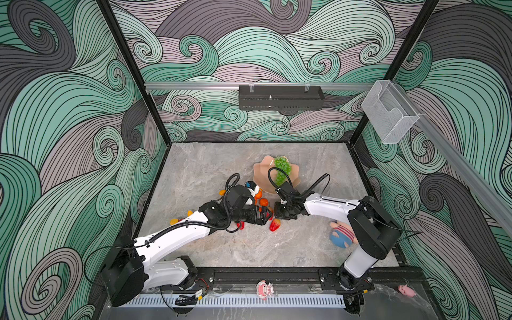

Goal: Place and organize the fake fruits in the fruit bowl
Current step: 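Close the right gripper on the red strawberry, then lift the strawberry and carry it over the pink bowl with the right gripper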

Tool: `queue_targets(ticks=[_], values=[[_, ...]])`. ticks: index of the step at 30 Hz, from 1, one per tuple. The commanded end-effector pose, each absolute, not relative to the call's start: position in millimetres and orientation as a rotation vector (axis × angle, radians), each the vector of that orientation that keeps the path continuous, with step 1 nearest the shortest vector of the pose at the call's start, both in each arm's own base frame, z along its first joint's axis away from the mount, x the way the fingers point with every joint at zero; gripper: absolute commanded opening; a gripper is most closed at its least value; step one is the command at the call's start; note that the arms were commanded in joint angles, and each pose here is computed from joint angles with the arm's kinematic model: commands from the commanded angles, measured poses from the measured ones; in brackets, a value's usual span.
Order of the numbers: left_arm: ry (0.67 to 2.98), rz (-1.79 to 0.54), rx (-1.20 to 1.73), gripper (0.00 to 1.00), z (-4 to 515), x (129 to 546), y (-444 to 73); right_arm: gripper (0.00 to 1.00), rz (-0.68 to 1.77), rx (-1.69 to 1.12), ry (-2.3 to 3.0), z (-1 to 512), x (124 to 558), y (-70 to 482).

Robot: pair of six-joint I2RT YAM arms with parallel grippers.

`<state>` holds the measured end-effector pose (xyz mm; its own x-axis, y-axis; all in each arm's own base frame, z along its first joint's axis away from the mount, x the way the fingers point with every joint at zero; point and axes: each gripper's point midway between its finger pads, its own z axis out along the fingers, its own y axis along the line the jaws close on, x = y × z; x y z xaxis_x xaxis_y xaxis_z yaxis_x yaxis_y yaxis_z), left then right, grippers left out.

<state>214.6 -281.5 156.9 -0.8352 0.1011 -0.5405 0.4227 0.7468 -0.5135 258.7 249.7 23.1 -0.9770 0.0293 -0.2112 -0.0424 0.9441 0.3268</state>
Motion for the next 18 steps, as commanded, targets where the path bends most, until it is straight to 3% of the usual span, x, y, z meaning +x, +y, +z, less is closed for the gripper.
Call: queue_targets(ticks=[1,18], values=[[2.44,-0.846,0.364,0.99,167.4,219.8,-277.0,0.07,0.501,-0.016,2.839,38.3,257.8,246.9],[2.308,-0.818,0.309,0.99,214.7,266.3,-259.3,0.0,0.393,-0.075,2.605,125.2,269.8,200.6]])
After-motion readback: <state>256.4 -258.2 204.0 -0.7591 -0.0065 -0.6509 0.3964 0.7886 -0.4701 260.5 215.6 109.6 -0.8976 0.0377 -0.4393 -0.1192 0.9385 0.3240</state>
